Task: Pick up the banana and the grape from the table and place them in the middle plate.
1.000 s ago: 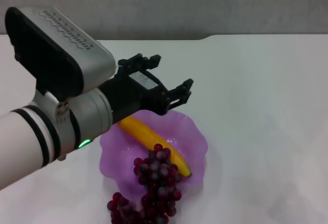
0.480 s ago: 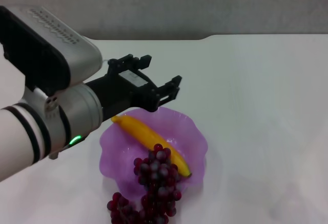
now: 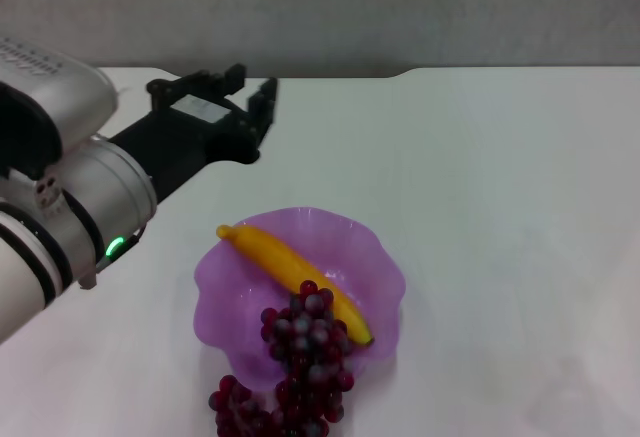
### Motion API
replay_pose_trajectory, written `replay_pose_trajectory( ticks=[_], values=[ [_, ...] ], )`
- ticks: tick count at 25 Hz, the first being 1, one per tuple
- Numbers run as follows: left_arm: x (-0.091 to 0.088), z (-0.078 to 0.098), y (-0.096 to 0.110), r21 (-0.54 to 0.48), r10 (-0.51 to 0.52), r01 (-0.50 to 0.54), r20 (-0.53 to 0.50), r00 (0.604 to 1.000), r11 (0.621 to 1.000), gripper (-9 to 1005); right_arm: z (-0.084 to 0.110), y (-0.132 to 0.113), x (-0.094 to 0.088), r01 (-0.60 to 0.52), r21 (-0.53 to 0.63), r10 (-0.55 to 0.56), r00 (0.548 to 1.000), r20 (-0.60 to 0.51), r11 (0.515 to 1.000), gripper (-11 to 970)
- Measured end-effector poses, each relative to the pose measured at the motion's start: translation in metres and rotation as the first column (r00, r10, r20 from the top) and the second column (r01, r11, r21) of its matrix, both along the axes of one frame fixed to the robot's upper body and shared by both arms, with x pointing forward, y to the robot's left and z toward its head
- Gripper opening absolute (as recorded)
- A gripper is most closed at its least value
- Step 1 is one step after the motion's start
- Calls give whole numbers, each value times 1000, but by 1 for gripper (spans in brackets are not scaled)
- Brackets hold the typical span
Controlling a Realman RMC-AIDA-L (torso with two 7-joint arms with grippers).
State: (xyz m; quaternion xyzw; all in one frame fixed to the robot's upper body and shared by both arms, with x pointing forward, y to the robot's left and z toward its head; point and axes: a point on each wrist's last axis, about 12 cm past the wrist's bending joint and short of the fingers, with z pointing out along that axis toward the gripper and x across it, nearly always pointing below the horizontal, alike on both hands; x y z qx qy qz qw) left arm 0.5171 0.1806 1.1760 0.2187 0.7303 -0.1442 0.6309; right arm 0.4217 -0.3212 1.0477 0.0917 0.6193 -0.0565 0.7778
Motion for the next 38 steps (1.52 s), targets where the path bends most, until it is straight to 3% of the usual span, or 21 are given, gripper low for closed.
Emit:
replay_pose_trajectory(
  ticks=[3,8,14,19,23,27,33,38],
  values=[
    [9,-11,8,-49,61,-62,-17,998,997,491,1,0,0,0,0,0,1000,6,1000,5],
    [22,-24,19,-79,156,-156,-7,988,985,249,1,1,0,-2,0,2,1000,6,1000,5],
    [32,-34,26,-98,265,-258,69,962,961,54,1,1,1,-6,0,6,1000,8,1000,5],
    [32,-50,33,-127,288,-268,181,940,955,15,0,2,3,-13,-4,13,1000,8,1000,5],
    [24,-67,44,-192,167,-117,266,949,974,15,1,2,3,-13,-4,13,1000,8,1000,5],
    [21,-88,64,-261,80,-12,248,965,965,15,1,3,4,-16,-3,16,1000,9,1000,5],
    [7,-116,85,-254,113,-54,222,968,966,16,1,3,7,-24,-8,24,1000,8,1000,5],
    [-3,-127,94,-254,174,-114,232,957,961,16,-2,5,13,-41,-23,41,999,-4,999,5]
  ],
)
